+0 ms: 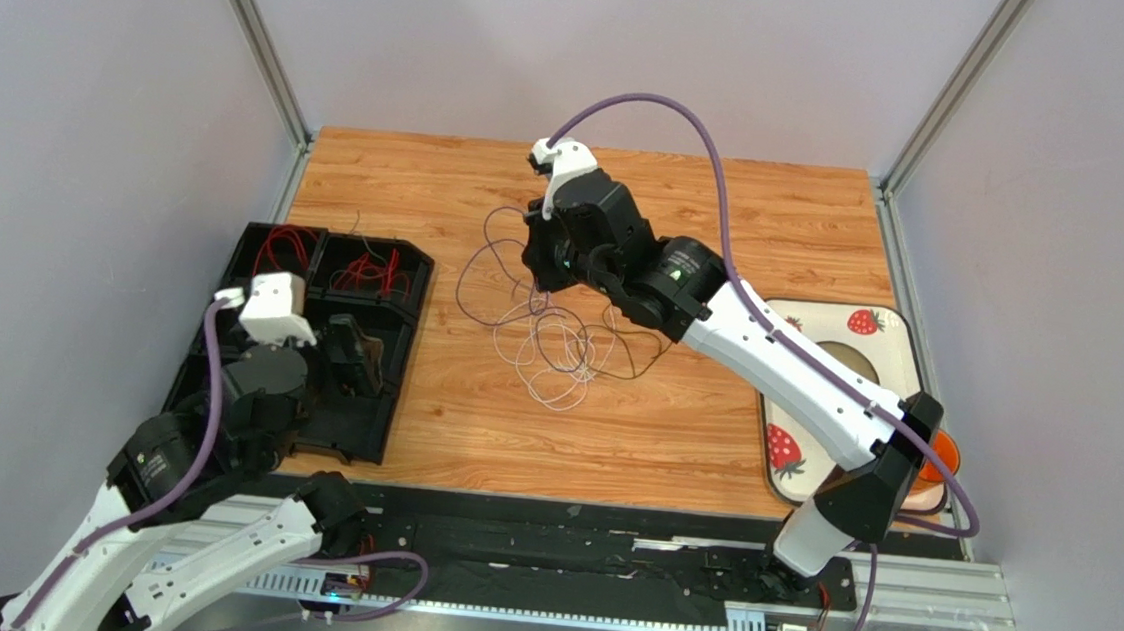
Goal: Untangle the cables
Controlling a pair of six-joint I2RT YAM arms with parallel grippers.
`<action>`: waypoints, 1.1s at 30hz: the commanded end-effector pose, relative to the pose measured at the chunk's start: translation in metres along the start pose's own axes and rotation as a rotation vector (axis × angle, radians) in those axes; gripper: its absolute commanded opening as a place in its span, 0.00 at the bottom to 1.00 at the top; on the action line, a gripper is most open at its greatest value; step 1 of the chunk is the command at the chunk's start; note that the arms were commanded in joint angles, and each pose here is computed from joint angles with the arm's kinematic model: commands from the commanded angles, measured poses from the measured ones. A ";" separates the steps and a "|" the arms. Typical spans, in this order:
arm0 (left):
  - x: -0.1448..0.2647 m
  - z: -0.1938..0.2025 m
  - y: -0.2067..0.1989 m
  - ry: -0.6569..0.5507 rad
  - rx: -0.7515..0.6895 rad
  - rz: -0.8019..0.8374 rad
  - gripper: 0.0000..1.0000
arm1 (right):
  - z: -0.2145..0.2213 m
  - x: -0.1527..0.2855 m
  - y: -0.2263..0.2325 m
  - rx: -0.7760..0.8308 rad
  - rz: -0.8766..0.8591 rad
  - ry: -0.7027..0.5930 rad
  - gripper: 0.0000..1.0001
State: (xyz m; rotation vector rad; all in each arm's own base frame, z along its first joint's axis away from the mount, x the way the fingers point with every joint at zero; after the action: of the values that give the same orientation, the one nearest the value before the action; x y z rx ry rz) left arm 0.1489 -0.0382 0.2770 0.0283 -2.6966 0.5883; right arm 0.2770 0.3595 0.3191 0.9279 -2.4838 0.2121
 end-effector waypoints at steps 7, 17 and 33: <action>0.011 -0.010 0.049 -0.108 0.173 -0.315 0.89 | -0.073 0.022 0.043 0.091 -0.178 -0.170 0.00; 0.013 -0.041 0.061 -0.368 0.231 -0.267 0.67 | -0.089 -0.006 0.078 0.106 -0.274 -0.250 0.00; 0.044 -0.050 0.093 -0.532 0.406 -0.223 0.95 | -0.057 -0.054 0.192 0.102 -0.599 -0.226 0.00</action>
State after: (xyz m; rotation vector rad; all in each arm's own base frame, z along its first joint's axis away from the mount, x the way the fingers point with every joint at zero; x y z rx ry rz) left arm 0.1252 0.0582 0.2889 0.6258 -2.9140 1.0643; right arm 0.2384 0.5212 0.3284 1.5974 -2.3136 0.1333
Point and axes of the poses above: each gripper's point midway between its finger pads, its own x axis back along the fingers, its own y axis along the line the jaws close on, z = x × y, the point moved 2 cm from there along x, back along the fingers, and after that the axes turned 12 degrees about x, right-handed, at the moved point
